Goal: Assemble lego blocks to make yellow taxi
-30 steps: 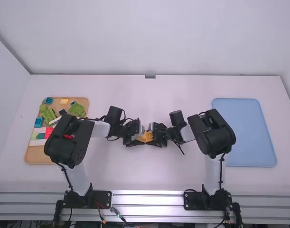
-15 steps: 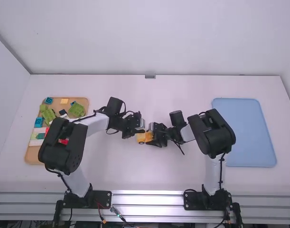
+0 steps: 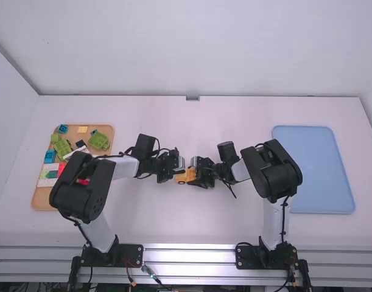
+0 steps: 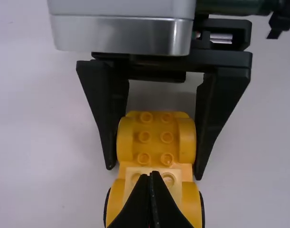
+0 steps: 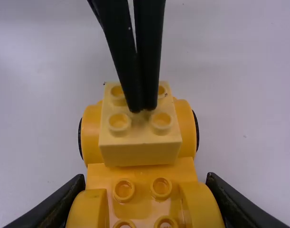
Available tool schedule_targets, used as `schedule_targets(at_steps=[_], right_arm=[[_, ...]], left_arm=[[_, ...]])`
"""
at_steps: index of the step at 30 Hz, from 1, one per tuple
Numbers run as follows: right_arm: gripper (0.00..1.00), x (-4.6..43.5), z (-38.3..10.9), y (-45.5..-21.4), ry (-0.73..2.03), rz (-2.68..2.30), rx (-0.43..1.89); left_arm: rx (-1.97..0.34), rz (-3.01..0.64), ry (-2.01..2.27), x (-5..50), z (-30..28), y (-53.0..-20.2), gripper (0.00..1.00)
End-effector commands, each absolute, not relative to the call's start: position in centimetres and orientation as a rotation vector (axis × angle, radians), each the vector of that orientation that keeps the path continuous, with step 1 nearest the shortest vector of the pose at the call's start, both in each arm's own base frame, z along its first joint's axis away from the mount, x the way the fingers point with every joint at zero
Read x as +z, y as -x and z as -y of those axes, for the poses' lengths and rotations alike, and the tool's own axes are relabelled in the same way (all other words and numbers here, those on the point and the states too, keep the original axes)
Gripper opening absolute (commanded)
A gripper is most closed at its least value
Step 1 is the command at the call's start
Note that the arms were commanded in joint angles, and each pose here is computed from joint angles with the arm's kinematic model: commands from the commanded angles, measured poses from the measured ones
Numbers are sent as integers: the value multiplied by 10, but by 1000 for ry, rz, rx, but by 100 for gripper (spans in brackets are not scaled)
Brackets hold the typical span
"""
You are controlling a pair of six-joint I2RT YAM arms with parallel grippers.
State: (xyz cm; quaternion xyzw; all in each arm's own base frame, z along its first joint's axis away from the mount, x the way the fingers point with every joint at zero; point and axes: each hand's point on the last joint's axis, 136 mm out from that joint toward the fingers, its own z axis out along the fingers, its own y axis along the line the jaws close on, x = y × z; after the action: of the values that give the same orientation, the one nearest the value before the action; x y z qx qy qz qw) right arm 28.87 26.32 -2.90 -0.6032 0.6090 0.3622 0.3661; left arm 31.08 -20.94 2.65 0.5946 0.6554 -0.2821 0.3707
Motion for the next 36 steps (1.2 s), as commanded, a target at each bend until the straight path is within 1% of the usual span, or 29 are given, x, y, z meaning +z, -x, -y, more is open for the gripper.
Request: schedule_targets(at_steps=[1, 5, 12, 20, 25, 28, 29, 34, 36], right_arm=[[55, -37, -262, -287, 1549, -1609, 934], [55, -38, -262, -287, 1549, -1610, 933], [55, -37, -262, -287, 1552, -1604, 930], [55, -36, -262, -288, 1546, -1604, 930], [55, -35, -263, -290, 1534, -1608, 931], [55, -35, -263, -290, 1534, -1609, 932], [55, -35, -263, -290, 1534, -1608, 931], [56, -36, -262, -290, 1534, -1612, 927], [56, -36, -262, -291, 1534, -1612, 923]], left_arm=[[-759, -1792, -1503, 2, 204, -302, 2], [-821, -1800, -1519, -5, 205, -291, 2], [-787, -1907, -1547, -20, 194, -282, 2], [-687, -2055, -1501, -47, 180, -287, 2], [-690, -2051, -1503, -44, 181, -290, 2], [-703, -1952, -1495, -15, 191, -304, 2], [-705, -1944, -1496, -13, 192, -304, 2], [-666, -1789, -1473, 50, 204, -331, 2], [-615, -1739, -1458, 81, 202, -342, 2]])
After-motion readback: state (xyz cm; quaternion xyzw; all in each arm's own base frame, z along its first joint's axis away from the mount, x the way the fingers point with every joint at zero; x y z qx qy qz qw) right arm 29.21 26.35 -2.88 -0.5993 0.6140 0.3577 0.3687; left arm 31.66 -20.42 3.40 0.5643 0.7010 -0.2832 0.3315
